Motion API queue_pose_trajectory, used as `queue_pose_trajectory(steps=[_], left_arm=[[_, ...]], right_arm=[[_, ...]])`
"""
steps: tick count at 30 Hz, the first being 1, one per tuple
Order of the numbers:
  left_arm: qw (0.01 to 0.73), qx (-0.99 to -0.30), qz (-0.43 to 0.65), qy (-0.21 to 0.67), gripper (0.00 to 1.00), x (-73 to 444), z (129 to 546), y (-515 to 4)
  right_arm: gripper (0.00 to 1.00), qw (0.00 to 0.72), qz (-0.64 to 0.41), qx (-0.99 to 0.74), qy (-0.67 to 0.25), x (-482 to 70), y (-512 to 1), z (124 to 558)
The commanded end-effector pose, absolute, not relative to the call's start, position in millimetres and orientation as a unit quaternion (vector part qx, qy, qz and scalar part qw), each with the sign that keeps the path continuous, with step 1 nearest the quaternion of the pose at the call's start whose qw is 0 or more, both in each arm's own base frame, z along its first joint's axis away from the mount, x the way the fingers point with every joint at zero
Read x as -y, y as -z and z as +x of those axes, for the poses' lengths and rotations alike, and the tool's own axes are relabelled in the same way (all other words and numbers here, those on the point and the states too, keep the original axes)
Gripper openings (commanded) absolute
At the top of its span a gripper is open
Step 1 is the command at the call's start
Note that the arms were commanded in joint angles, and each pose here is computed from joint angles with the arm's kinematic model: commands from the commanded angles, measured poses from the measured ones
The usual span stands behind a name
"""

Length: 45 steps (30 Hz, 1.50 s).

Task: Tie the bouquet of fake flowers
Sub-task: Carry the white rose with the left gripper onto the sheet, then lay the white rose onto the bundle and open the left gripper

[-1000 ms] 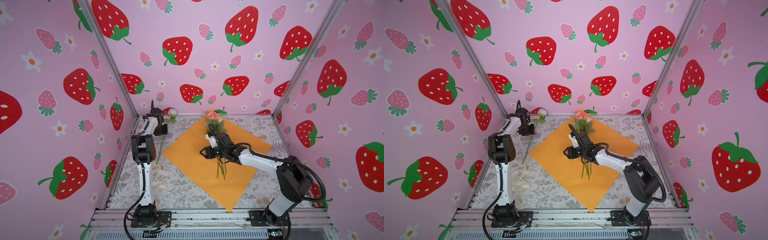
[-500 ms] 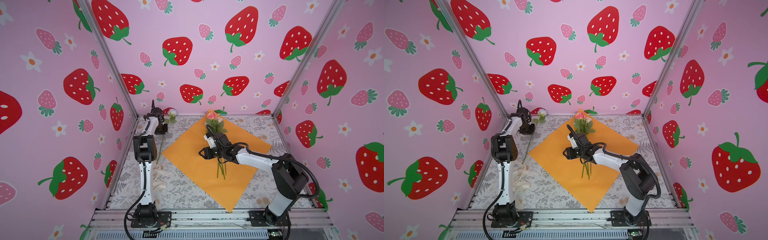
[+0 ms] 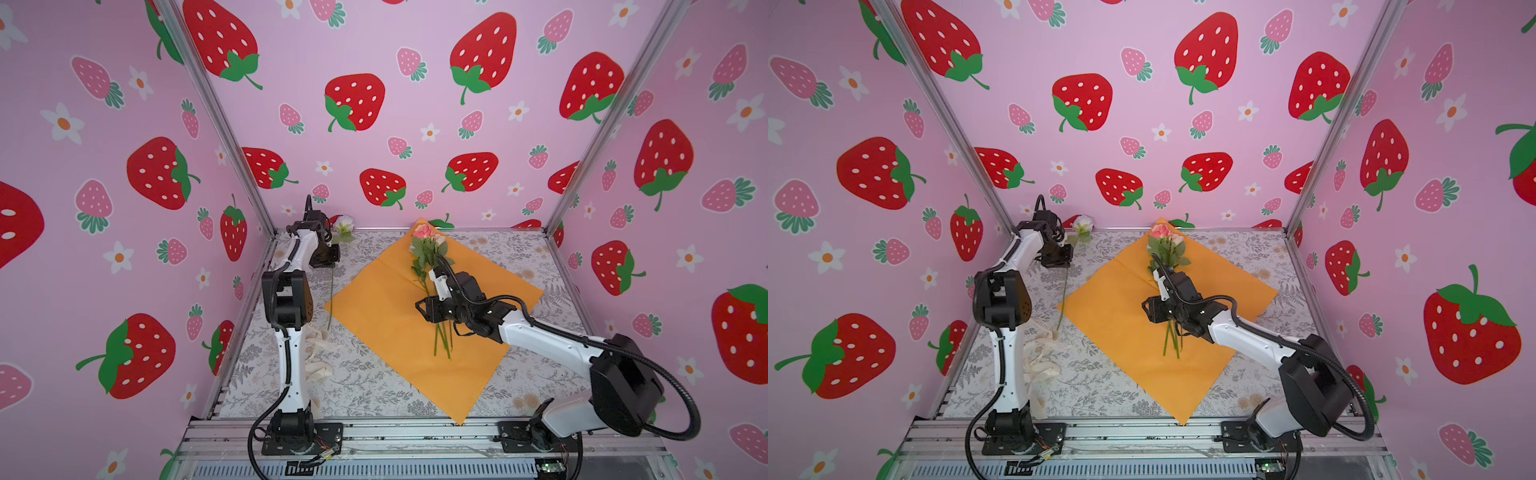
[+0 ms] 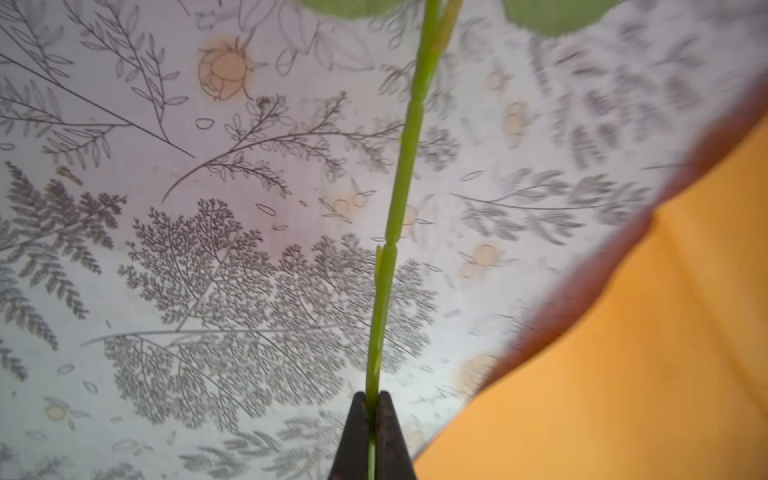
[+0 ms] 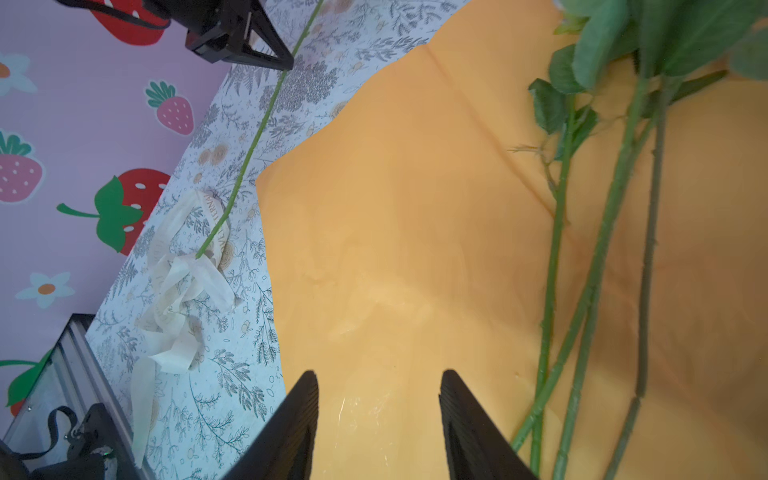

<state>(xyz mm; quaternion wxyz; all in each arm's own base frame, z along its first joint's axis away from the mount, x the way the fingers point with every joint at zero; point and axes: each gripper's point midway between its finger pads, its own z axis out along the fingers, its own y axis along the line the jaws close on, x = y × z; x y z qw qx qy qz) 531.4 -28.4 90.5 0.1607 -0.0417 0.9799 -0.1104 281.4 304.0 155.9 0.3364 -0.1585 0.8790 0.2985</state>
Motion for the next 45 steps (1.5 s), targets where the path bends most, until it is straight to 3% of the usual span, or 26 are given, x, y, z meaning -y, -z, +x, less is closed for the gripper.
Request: queue_pose_trajectory(steps=[1,9,16,20,38,45], left_arm=[[0.204,-0.947,-0.068,0.240,0.00,75.4,518.2,-152.8],[0.216,-0.908,-0.097,0.345,0.00,157.0,486.5,-174.7],[0.188,-0.908,-0.085,0.365,0.00,252.4,459.5,-143.2],[0.156,-0.914,-0.109,0.358,0.00,280.8,450.3,-116.3],[0.092,-0.942,-0.099,0.308,0.01,321.2,438.5,-24.7],[0.094,-0.948,-0.074,0.295,0.14,320.7,431.2,-20.7]], right_arm=[[0.51,0.349,-0.057,-0.896,-0.268,-248.1,-146.6,292.2],[0.51,0.345,0.016,-0.893,-0.287,-181.0,-140.4,284.3],[0.51,0.324,0.017,-0.895,-0.307,-183.5,-128.1,275.2],[0.51,0.322,0.018,-0.897,-0.303,-181.5,-125.6,272.6],[0.51,0.300,0.005,-0.902,-0.311,-184.4,-108.7,262.9],[0.51,0.295,0.003,-0.903,-0.311,-185.4,-106.0,262.5]])
